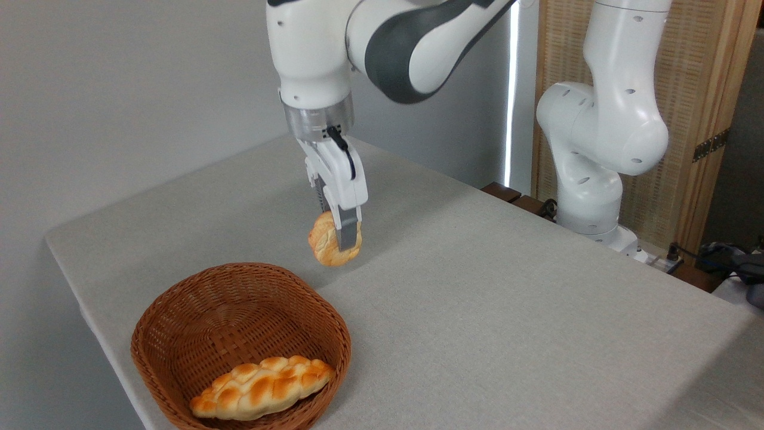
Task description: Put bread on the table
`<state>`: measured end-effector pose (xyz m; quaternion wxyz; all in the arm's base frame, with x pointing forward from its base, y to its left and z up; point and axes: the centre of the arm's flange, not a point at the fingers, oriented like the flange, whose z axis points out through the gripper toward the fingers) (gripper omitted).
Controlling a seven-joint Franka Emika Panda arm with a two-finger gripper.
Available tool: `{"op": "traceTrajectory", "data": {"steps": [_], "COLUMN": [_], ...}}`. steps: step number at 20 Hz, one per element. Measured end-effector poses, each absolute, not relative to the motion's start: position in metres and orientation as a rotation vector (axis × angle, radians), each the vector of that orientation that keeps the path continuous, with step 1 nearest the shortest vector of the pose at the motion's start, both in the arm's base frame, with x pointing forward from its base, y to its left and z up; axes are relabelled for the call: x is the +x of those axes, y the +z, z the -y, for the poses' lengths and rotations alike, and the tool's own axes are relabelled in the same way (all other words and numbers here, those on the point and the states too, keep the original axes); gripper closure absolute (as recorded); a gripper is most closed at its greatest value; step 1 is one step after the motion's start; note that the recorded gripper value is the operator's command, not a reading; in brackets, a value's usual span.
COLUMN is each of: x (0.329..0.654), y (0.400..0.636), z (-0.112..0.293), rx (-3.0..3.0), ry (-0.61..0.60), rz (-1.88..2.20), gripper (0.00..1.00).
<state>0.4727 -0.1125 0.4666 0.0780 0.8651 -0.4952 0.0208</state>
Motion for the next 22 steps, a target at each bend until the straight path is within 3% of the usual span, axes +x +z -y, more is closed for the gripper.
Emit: {"op": "traceTrajectory", "data": {"steps": [1,3,5,6,13,22], "x": [0.471,0.468,0.465,0.464,0.472,0.482], "y": [0.459,0.445,0.437,0.435,0.447,0.493], "z": [0.117,0.123,0.127,0.128,0.111,0.049], "rx": [2.589,2.585,2.580,2.578,2.602,2.562], "ry": [0.072,0.078,0.067,0.065,0.131,0.309], "rz": [1.494,1.509,1.517,1.521,1.583,1.668], "gripper": [0.33,0.15,0.10,0.01,0.00,0.00]}}
